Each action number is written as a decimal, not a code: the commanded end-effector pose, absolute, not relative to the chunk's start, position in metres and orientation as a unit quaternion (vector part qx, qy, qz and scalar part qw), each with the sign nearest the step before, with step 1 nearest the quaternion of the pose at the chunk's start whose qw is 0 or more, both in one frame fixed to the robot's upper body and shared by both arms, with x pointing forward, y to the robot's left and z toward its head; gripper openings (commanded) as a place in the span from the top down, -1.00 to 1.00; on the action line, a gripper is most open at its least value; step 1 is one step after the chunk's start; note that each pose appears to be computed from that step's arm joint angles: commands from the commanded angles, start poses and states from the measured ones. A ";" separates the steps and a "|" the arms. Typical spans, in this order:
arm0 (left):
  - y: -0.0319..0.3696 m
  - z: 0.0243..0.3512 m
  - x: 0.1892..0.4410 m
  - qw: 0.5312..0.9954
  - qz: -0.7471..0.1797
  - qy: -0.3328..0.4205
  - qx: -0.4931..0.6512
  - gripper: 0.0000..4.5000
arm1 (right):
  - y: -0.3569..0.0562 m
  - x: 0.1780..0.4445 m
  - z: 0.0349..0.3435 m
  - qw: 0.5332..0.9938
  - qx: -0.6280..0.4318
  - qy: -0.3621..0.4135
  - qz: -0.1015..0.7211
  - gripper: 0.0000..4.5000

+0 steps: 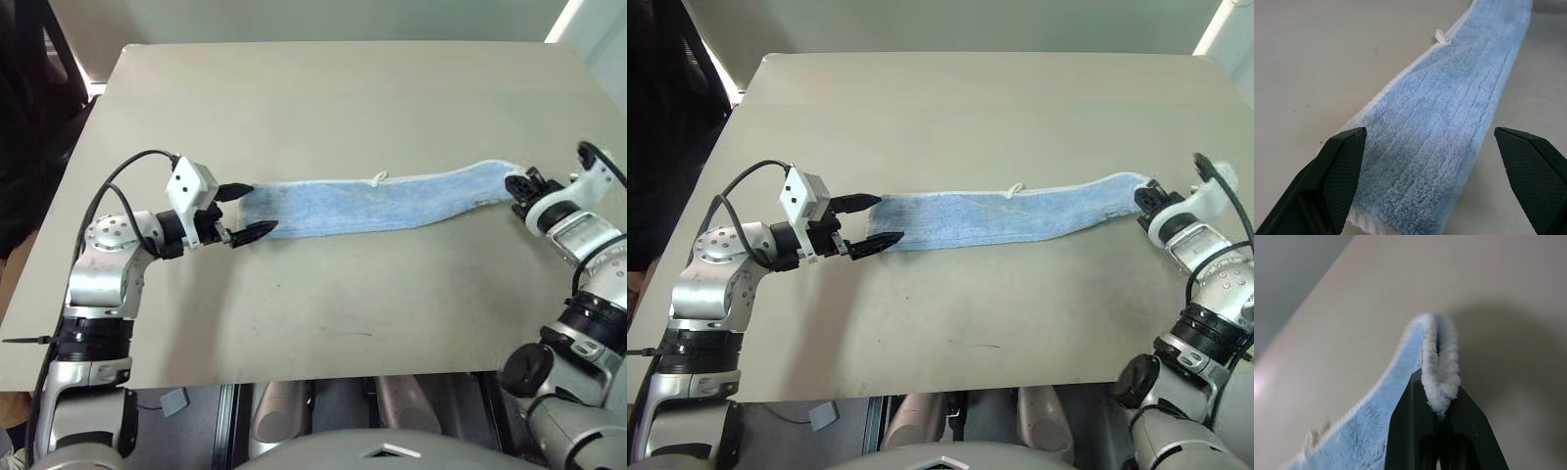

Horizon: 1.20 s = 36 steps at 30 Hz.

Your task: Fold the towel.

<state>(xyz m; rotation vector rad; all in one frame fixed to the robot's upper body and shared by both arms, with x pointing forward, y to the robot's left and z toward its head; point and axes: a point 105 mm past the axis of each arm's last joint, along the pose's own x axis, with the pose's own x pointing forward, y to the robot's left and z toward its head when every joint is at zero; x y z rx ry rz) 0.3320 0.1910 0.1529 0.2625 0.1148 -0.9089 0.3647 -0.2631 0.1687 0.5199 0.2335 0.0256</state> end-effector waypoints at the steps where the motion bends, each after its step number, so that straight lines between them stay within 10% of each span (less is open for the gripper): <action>1: 0.184 0.164 0.331 0.883 -0.449 0.036 0.134 -1.00 | -0.224 0.368 0.195 0.986 0.092 0.088 0.108 0.99; 8: 0.178 0.163 0.331 0.881 -0.454 0.033 0.130 -1.00 | -0.135 0.359 0.178 0.933 -0.183 0.089 0.298 0.99; 17: 0.176 0.163 0.328 0.883 -0.451 0.031 0.125 -1.00 | -0.100 0.360 0.136 0.893 -0.238 0.115 0.365 0.99; 29: 0.179 0.161 0.323 0.886 -0.446 0.036 0.123 -1.00 | -0.100 0.351 0.181 0.909 -0.142 0.046 0.389 -0.71; 36: 0.181 0.158 0.319 0.890 -0.442 0.041 0.105 -1.00 | -0.118 0.343 0.218 0.924 -0.068 -0.006 0.375 -0.71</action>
